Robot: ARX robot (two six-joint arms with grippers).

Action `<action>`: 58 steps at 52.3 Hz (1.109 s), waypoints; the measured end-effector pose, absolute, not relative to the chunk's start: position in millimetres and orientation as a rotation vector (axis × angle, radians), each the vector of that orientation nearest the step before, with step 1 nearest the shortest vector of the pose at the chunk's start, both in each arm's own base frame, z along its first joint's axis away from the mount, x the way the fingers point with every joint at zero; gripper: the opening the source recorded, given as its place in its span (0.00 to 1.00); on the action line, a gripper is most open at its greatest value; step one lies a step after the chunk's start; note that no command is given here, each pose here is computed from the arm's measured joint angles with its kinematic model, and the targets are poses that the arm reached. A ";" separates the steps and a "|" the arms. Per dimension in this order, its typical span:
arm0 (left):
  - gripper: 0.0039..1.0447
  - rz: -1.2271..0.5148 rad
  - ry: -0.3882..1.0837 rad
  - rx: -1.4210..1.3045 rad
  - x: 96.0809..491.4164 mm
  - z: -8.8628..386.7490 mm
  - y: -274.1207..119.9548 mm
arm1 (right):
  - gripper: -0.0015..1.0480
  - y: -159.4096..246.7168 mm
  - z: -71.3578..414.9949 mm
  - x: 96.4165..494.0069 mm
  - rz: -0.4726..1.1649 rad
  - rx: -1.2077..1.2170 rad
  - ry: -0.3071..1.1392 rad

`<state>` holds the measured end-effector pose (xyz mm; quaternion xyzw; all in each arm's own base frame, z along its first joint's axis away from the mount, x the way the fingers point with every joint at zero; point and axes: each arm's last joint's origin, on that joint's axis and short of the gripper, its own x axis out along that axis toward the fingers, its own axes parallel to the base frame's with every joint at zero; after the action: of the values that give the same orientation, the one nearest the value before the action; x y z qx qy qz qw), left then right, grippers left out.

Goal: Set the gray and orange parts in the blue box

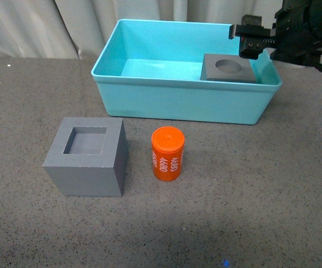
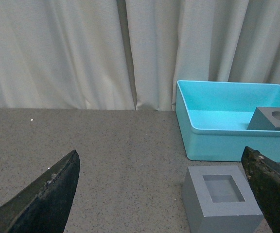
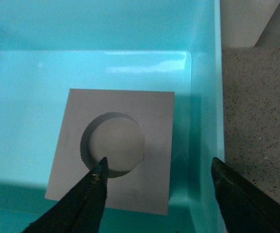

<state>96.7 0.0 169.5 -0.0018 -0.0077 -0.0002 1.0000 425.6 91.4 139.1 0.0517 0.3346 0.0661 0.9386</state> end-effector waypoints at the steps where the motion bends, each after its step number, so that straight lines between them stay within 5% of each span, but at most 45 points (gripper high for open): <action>1: 0.94 0.000 -0.015 -0.004 96.7 169.5 0.0 | 0.62 90.8 141.8 422.7 0.138 0.105 0.667; 12: 0.94 0.000 -0.015 -0.004 96.7 169.5 0.0 | 0.92 85.4 176.8 379.8 0.167 0.080 0.472; 22: 0.94 0.000 -0.015 -0.004 96.7 169.5 0.0 | 0.91 71.5 192.1 296.9 0.096 -0.038 0.237; 32: 0.94 0.000 -0.015 -0.004 96.7 169.5 0.0 | 0.91 57.6 171.1 223.1 0.039 -0.099 0.273; 37: 0.94 0.001 -0.015 -0.004 96.8 169.5 0.0 | 0.91 56.2 167.1 218.3 0.033 -0.112 0.284; 43: 0.94 0.302 0.265 -0.097 102.5 164.9 -3.2 | 0.91 56.0 167.1 218.2 0.032 -0.117 0.284; 46: 0.94 0.358 0.292 -0.127 108.3 165.4 -5.3 | 0.91 56.0 167.7 218.0 0.030 -0.117 0.281; 58: 0.94 0.271 0.297 -0.226 148.9 184.9 -17.2 | 0.91 56.3 167.8 217.8 0.033 -0.118 0.280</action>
<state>148.9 -17.2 184.9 -0.1122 0.1470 0.1342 0.9735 217.8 56.3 167.8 -0.0589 0.1397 0.0166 0.9883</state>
